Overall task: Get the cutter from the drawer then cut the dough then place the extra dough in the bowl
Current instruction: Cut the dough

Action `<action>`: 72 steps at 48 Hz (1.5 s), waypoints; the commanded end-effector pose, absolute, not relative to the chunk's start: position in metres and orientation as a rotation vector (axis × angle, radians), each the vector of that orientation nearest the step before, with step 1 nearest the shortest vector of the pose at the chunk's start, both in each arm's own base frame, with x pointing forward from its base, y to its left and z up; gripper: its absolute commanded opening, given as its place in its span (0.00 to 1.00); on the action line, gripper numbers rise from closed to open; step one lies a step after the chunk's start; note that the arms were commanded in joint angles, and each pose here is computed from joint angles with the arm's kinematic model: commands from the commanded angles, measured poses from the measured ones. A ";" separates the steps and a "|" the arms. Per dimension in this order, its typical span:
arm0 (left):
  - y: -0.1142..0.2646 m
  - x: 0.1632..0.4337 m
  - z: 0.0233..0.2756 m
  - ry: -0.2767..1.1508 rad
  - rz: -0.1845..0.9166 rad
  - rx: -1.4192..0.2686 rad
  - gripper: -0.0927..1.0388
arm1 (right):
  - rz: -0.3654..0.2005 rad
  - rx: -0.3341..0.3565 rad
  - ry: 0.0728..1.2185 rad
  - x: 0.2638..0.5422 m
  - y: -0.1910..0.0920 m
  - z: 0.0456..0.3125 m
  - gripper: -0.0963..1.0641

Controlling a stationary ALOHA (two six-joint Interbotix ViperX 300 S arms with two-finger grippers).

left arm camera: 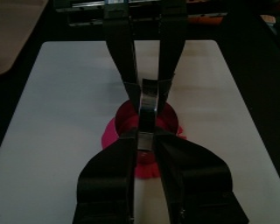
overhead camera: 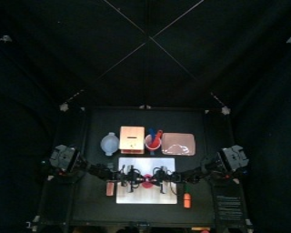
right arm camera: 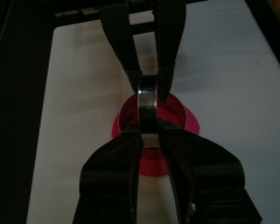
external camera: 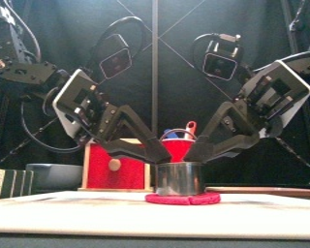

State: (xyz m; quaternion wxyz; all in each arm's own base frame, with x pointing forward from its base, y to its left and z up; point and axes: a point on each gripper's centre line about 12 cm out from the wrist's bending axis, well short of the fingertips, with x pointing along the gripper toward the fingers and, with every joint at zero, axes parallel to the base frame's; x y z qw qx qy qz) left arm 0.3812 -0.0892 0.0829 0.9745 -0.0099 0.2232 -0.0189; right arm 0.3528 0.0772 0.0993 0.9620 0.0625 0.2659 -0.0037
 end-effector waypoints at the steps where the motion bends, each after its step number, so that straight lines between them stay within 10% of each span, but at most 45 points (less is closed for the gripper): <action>1: -0.095 0.383 0.086 0.449 -0.054 -0.023 0.58 | -0.005 0.137 0.523 0.354 0.077 0.107 0.61; 72: -0.128 0.379 0.043 0.710 -0.141 -0.017 0.50 | -0.021 0.195 0.735 0.338 0.090 0.070 0.61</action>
